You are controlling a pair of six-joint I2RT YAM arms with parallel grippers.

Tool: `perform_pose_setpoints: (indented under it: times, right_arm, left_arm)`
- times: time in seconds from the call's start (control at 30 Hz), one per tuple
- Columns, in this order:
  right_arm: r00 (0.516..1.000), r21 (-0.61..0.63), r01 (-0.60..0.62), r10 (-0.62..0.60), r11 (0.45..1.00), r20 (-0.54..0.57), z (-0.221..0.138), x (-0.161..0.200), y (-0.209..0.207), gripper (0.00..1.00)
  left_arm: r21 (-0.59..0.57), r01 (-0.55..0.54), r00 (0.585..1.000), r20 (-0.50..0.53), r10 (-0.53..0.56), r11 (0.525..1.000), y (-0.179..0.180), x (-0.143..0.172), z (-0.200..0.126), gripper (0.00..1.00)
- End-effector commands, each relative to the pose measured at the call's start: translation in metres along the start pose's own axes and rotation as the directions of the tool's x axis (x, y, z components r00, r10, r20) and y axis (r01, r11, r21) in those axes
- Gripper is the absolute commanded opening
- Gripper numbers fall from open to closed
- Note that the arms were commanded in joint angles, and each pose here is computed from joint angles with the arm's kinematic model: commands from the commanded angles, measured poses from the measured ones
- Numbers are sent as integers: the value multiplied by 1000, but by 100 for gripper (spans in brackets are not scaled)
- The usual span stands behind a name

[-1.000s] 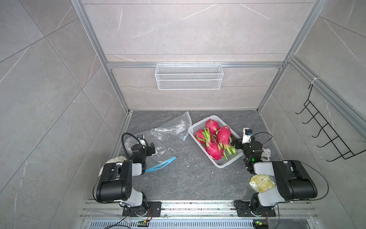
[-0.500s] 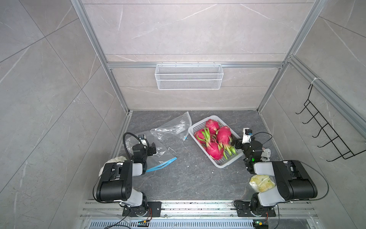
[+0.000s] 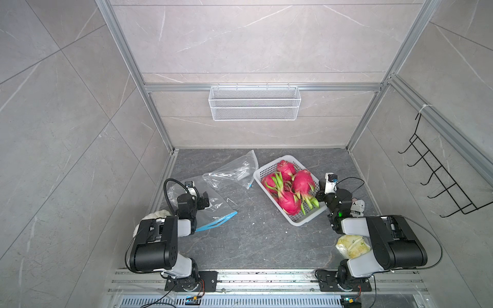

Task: Open the zip-top bag and take out the dragon fruit
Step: Reset both arms

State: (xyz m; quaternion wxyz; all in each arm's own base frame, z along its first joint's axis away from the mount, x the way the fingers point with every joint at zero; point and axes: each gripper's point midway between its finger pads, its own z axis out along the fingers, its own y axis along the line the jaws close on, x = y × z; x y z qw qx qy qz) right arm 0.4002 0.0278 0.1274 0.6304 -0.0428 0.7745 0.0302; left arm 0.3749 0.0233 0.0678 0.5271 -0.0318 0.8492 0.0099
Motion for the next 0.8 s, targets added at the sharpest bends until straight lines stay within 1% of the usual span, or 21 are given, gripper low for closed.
perform_pose_setpoints:
  times: [0.0,0.03,0.07,0.77]
  right_arm:
    - [993,-17,-21,19,1000,-118,-3,34,5,46]
    - [993,-16,-20,18,1000,-118,-3,33,5,96]
    - [993,-17,-21,19,1000,-119,-3,34,5,99]
    - [992,-17,1,-3,1000,-122,-3,35,10,99]
  left_arm:
    - [5,-3,998,58,3,1000,0,-20,2,100]
    - [5,-4,998,57,4,1000,0,-20,2,100]
    - [6,-4,998,58,3,1000,0,-20,2,100]
    - [10,-1,998,56,1,1000,-1,-20,3,100]
